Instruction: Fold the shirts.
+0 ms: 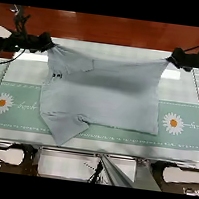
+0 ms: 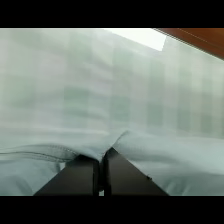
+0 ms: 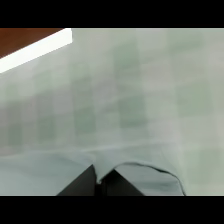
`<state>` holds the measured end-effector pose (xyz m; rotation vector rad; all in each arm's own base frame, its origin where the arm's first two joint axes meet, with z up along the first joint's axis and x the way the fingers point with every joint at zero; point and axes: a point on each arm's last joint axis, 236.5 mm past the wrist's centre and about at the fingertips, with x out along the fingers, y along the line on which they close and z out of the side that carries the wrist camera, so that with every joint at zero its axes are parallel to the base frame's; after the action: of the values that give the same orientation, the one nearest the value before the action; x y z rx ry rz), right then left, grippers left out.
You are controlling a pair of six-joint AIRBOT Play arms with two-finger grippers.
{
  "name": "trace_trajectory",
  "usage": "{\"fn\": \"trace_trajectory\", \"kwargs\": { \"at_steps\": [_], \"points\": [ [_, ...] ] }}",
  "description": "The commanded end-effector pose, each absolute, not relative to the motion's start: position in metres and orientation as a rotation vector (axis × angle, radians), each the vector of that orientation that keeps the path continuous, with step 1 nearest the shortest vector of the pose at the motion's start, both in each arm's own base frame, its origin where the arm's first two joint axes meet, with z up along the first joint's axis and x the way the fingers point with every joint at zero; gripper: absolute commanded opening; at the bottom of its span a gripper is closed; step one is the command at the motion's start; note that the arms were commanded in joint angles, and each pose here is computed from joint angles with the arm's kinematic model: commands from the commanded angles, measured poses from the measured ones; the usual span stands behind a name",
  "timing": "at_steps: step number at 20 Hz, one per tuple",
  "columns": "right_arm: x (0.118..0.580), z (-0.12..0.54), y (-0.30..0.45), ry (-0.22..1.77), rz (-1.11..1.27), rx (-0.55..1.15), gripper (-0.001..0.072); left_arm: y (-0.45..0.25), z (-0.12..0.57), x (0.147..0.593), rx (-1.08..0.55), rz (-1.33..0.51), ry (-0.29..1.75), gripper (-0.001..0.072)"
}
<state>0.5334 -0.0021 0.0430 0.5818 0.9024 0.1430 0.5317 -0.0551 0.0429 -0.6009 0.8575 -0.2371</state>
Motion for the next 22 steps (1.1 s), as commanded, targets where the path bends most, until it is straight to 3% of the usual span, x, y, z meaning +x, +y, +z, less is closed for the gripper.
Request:
{"fn": "trace_trajectory", "kwargs": {
  "at_steps": [1,4,9,14,21,22],
  "points": [
    [0.541,0.018,0.011,1.009,0.188,0.623,0.0027,-0.063,0.026,0.533,-0.659,-0.271,0.927,0.0025],
    [0.510,0.012,0.017,1.123,0.281,0.529,0.0027,-0.062,0.015,0.497,-0.673,-0.339,1.089,0.0025],
    [0.459,-0.024,-0.006,1.342,0.240,0.469,0.0027,-0.059,-0.030,0.441,-0.630,-0.387,1.343,0.0025],
    [0.431,-0.065,-0.003,1.456,0.213,0.487,0.0027,-0.065,-0.064,0.418,-0.673,-0.395,1.467,0.0025],
    [0.427,-0.076,-0.007,1.490,0.187,0.489,0.0027,-0.057,-0.078,0.399,-0.613,-0.388,1.557,0.0025],
    [0.428,-0.076,-0.005,1.487,0.189,0.486,0.0041,-0.056,-0.079,0.398,-0.608,-0.389,1.558,0.0054]
  ]
}}
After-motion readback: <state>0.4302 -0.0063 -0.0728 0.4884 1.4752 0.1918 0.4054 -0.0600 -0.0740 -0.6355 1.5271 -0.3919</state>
